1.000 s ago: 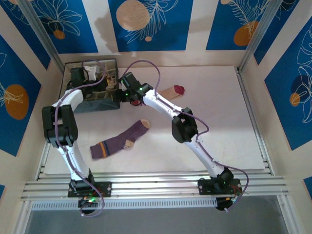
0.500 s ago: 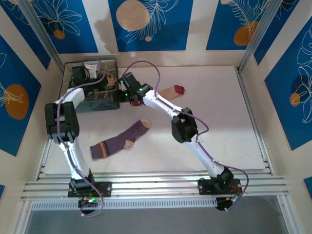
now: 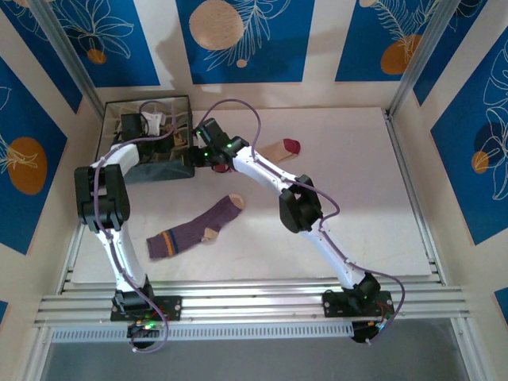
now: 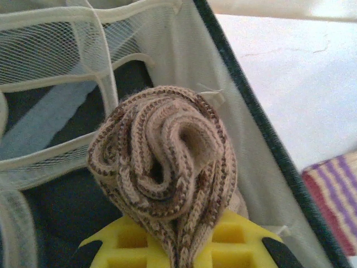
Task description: Roll the socks
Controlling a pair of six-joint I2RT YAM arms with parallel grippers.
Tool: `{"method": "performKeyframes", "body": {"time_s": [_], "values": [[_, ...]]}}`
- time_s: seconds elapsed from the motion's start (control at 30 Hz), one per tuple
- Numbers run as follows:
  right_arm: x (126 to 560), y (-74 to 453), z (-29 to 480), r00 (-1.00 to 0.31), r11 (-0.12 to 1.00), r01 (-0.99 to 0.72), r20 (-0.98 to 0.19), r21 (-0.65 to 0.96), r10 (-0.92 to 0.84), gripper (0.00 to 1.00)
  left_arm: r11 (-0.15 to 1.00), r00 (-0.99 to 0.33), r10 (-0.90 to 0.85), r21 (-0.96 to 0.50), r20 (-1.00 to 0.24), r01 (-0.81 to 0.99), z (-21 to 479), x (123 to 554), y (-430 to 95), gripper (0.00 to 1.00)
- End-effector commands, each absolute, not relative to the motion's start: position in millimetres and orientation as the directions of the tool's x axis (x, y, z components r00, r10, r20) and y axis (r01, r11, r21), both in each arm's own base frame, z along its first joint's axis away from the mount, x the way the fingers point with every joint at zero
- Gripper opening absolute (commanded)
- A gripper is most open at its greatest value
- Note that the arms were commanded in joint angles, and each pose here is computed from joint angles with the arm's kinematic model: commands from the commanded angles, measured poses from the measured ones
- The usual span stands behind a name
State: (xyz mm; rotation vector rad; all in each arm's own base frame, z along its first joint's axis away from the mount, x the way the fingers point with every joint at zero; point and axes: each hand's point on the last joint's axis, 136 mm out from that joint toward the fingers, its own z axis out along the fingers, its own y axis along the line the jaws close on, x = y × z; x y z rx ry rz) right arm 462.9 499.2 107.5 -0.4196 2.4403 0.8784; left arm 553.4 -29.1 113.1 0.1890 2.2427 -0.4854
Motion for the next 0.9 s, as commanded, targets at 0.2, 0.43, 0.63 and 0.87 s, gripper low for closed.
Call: {"method": "performKeyframes", "body": {"time_s": [0.2,0.43,0.63,0.87], "values": [[451.9,481.5,65.7,-0.874,0.798,-0.389,-0.458,0.46,-0.162,0.47,0.943,-0.597,0.253,0.056,-0.761,0.328,97.3,555.7,-47.2,0.0],[453.9,479.6,81.0,-0.872,0.792,-0.388,-0.467,0.471,-0.149,0.47,0.927,-0.573,0.263,0.039,-0.776,0.373,107.5,553.8,-64.7,0.4],[455.5,473.0,110.3,-0.86,0.782,-0.402,-0.491,0.476,-0.143,0.48,0.921,-0.519,0.242,0.025,-0.82,0.39,163.8,549.5,-68.0,1.0],[450.5,457.4,138.4,-0.857,0.785,-0.403,-0.495,0.47,-0.143,0.48,0.933,-0.417,0.187,0.028,-0.89,0.358,238.8,540.9,-56.9,1.0]]}}
